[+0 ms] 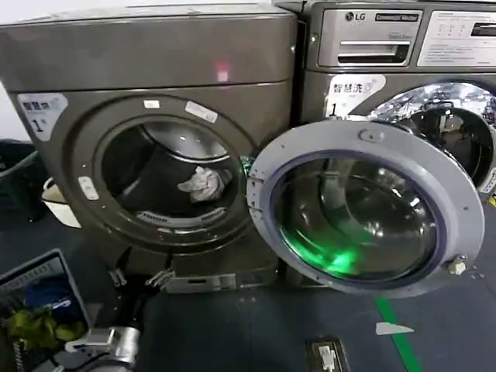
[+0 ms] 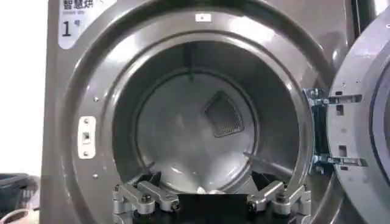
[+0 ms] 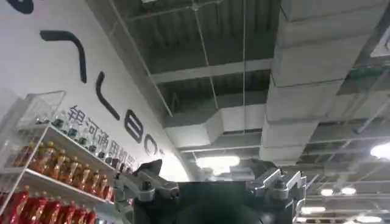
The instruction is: Grasp the clothes from the dryer.
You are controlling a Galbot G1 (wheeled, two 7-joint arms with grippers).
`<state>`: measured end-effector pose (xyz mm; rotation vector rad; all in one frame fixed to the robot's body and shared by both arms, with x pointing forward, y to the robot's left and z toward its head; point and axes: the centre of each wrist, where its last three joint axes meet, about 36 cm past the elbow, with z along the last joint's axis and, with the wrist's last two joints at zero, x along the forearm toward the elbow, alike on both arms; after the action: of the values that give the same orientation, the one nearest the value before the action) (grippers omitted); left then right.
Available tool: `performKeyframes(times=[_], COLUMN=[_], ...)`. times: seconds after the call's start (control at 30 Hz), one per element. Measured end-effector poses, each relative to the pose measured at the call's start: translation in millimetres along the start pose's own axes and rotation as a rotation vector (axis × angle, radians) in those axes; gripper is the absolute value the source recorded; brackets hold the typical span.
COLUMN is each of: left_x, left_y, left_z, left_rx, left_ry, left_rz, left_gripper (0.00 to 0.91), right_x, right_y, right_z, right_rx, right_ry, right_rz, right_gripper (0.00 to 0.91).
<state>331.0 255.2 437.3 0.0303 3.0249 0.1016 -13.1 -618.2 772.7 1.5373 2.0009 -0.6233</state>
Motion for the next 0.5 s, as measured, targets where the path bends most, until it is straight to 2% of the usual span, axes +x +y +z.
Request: performKeyframes(times=[0.5], left_x=[-3.5], left_y=[-0.4], left_z=[0.2], left_rx=[-0.003], left_ry=[-0.003], left_rz=[0.009], left_gripper=[0.907], right_x=[-0.8], right_y=[0.6], right_z=[-1.1], right_rx=[0.004], right_ry=[-0.026], right_rz=[0.003], right_gripper=[0.907])
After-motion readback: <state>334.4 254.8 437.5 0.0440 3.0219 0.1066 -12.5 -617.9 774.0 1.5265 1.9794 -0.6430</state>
